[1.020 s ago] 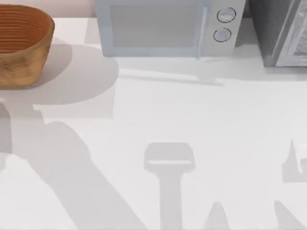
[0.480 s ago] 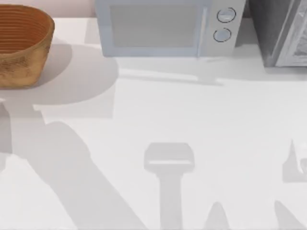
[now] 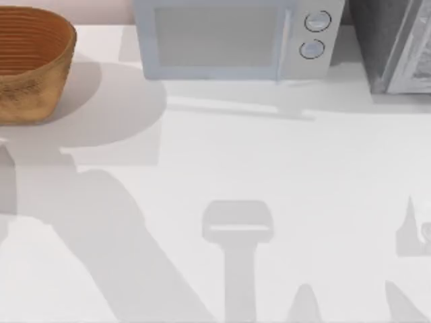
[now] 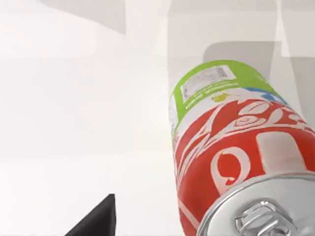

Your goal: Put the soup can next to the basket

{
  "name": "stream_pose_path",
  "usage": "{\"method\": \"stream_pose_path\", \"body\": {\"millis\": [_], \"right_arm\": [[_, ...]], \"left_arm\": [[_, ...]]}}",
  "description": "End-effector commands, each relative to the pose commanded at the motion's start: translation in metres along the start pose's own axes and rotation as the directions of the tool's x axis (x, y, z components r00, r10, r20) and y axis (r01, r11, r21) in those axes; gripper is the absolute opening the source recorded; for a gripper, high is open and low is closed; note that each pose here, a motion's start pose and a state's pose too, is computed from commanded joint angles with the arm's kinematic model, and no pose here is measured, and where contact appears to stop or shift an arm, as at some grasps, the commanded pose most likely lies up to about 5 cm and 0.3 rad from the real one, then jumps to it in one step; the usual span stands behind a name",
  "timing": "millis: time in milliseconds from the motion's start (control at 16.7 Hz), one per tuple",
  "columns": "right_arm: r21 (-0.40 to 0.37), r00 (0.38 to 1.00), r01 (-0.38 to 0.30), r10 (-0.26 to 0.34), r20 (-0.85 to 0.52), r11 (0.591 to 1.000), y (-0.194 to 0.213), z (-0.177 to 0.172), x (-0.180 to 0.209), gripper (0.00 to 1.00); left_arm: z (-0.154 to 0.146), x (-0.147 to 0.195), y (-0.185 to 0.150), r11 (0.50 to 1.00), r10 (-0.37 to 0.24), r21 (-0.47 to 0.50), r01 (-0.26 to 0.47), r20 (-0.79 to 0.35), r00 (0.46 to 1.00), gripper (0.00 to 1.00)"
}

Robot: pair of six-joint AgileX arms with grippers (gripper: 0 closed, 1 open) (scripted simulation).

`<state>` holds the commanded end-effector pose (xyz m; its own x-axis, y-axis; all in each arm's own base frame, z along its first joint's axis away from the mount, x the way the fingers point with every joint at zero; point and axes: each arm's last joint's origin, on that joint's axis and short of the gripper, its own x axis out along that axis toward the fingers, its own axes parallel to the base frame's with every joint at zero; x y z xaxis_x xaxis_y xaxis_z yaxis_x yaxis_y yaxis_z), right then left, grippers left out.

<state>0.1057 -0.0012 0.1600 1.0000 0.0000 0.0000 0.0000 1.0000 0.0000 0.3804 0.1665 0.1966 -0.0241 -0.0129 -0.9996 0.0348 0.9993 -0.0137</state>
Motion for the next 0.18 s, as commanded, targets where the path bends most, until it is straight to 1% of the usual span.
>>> {"method": "stream_pose_path", "body": {"millis": [180], "right_arm": [[0.000,1.000,0.000,0.000,0.000,1.000,0.0000,0.0000,0.0000,1.00]], "left_arm": [[-0.0009,-0.0126,-0.0008,1.000,0.002,0.000,-0.002,0.005,1.000,1.00]]}}
